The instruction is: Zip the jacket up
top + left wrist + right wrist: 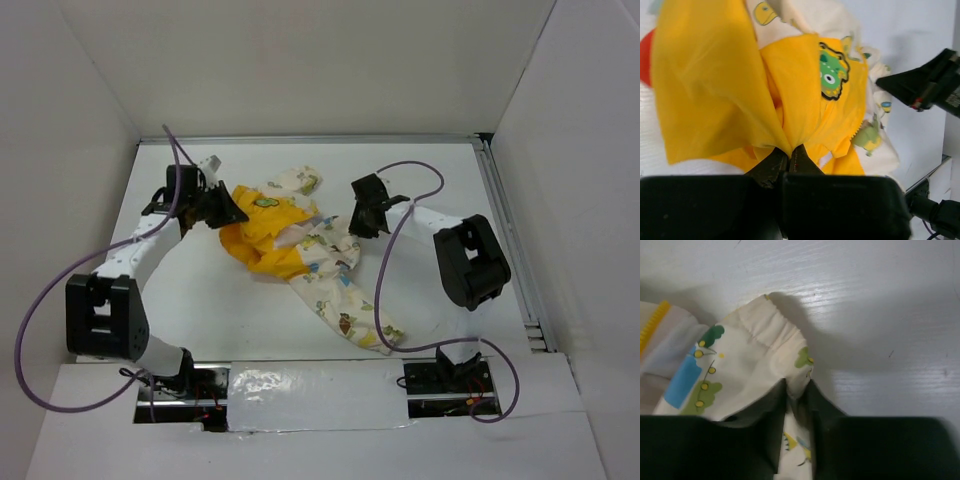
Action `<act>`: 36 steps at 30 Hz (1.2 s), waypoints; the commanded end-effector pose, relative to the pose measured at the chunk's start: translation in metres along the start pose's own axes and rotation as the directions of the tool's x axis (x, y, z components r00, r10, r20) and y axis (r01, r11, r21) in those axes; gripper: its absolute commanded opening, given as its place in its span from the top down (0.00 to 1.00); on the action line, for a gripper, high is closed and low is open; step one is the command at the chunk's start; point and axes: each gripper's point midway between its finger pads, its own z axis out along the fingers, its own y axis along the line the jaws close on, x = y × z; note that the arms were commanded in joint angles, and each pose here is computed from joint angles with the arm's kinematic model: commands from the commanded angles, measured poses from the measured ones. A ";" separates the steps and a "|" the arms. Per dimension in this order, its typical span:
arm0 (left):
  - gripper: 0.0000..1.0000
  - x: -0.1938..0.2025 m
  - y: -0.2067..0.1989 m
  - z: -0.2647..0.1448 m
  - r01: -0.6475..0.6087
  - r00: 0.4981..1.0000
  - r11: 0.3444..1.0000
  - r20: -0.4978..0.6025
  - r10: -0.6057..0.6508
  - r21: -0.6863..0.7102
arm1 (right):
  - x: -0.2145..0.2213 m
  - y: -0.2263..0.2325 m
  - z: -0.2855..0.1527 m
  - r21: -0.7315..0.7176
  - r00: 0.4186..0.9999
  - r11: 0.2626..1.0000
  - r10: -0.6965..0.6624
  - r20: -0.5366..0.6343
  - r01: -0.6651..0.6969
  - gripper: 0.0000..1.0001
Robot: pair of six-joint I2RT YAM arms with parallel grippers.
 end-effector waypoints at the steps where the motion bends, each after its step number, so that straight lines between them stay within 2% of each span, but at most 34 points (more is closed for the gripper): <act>1: 1.00 -0.020 -0.025 -0.027 -0.094 0.991 0.993 0.105 0.086 0.071 | -0.007 0.006 -0.012 -0.003 1.000 1.000 -0.018 0.023 0.018 0.92; 2: 1.00 -0.025 -0.027 -0.039 -0.105 0.985 0.993 0.144 0.095 0.061 | -0.011 0.005 -0.019 -0.006 0.999 1.000 -0.013 0.044 0.013 1.00; 5: 1.00 -0.036 -0.043 -0.070 -0.153 0.967 0.983 0.220 0.129 0.098 | -0.042 0.009 -0.066 -0.056 0.982 0.998 -0.005 0.190 0.016 1.00; 6: 1.00 -0.039 -0.048 -0.078 -0.164 0.962 0.981 0.236 0.136 0.103 | -0.065 0.010 -0.099 -0.073 0.957 0.997 0.023 0.288 -0.002 1.00; 8: 1.00 -0.051 -0.057 -0.101 -0.181 0.945 0.980 0.291 0.151 0.078 | -0.090 0.004 -0.150 -0.088 0.914 0.995 0.074 0.400 -0.042 1.00; 9: 1.00 -0.054 -0.060 -0.109 -0.182 0.939 0.981 0.308 0.153 0.065 | -0.098 -0.012 -0.165 -0.032 0.892 0.996 0.084 0.444 -0.078 1.00; 10: 1.00 -0.062 -0.069 -0.125 -0.198 0.922 0.979 0.350 0.167 0.055 | -0.102 -0.018 -0.181 -0.025 0.876 0.995 0.096 0.473 -0.095 1.00; 12: 1.00 -0.073 -0.058 -0.144 -0.165 0.904 0.986 0.398 0.155 -0.008 | -0.108 -0.038 -0.220 -0.035 0.829 0.985 0.161 0.536 -0.169 1.00; 14: 1.00 -0.076 -0.059 -0.156 -0.154 0.885 0.988 0.440 0.149 -0.026 | -0.103 -0.059 -0.237 -0.037 0.803 0.975 0.203 0.560 -0.220 1.00; 17: 1.00 -0.070 -0.045 -0.148 -0.122 0.897 0.992 0.426 0.118 -0.018 | -0.082 -0.081 -0.223 -0.013 0.826 0.968 0.220 0.519 -0.250 1.00; 20: 1.00 -0.067 -0.020 -0.119 -0.067 0.936 0.998 0.347 0.065 -0.008 | -0.059 -0.106 -0.183 0.057 0.867 0.953 0.244 0.434 -0.297 0.98; 21: 0.92 -0.064 -0.008 -0.100 -0.028 0.958 1.000 0.285 0.027 -0.003 | -0.052 -0.119 -0.171 0.089 0.874 0.943 0.257 0.413 -0.320 0.97; 22: 0.77 -0.062 0.002 -0.093 -0.001 0.968 1.000 0.250 0.003 -0.005 | -0.047 -0.123 -0.162 0.107 0.882 0.938 0.265 0.389 -0.329 0.82; 23: 0.24 -0.061 0.006 -0.085 0.014 0.975 1.000 0.220 -0.014 0.001 | -0.040 -0.128 -0.148 0.136 0.894 0.930 0.276 0.354 -0.341 0.64; 24: 0.01 -0.057 0.010 -0.072 0.041 0.986 0.999 0.164 -0.045 0.027 | -0.040 -0.132 -0.144 0.155 0.897 0.925 0.280 0.343 -0.348 0.47; 25: 0.01 -0.055 0.012 -0.069 0.053 0.989 0.998 0.140 -0.058 0.034 | -0.040 -0.133 -0.142 0.172 0.894 0.915 0.293 0.339 -0.365 0.30; 26: 0.01 -0.054 0.011 -0.066 0.052 0.990 0.998 0.129 -0.057 0.046 | -0.040 -0.138 -0.140 0.209 0.896 0.906 0.284 0.342 -0.368 0.26; 27: 0.01 -0.050 0.009 -0.065 0.052 0.991 0.996 0.117 -0.060 0.066 | -0.044 -0.134 -0.144 0.213 0.898 0.908 0.275 0.345 -0.360 0.17; 28: 0.01 -0.051 0.005 -0.067 0.042 0.990 0.996 0.129 -0.053 0.082 | -0.050 -0.132 -0.150 0.209 0.894 0.912 0.264 0.363 -0.354 0.16; 29: 0.01 -0.044 0.003 -0.071 0.034 0.989 0.995 0.137 -0.047 0.092 | -0.053 -0.126 -0.153 0.190 0.894 0.922 0.252 0.370 -0.338 0.06; 30: 0.01 -0.040 -0.001 -0.074 0.029 0.989 0.994 0.142 -0.044 0.108 | -0.055 -0.121 -0.155 0.167 0.895 0.932 0.241 0.375 -0.321 0.00; 34: 0.01 -0.011 -0.015 -0.081 0.006 0.989 0.986 0.143 -0.030 0.165 | -0.066 -0.083 -0.158 0.031 0.916 0.984 0.152 0.371 -0.175 0.00; 36: 0.01 0.019 -0.017 -0.080 0.018 0.993 0.985 0.109 -0.037 0.169 | -0.063 -0.066 -0.152 0.002 0.937 0.993 0.113 0.330 -0.120 0.00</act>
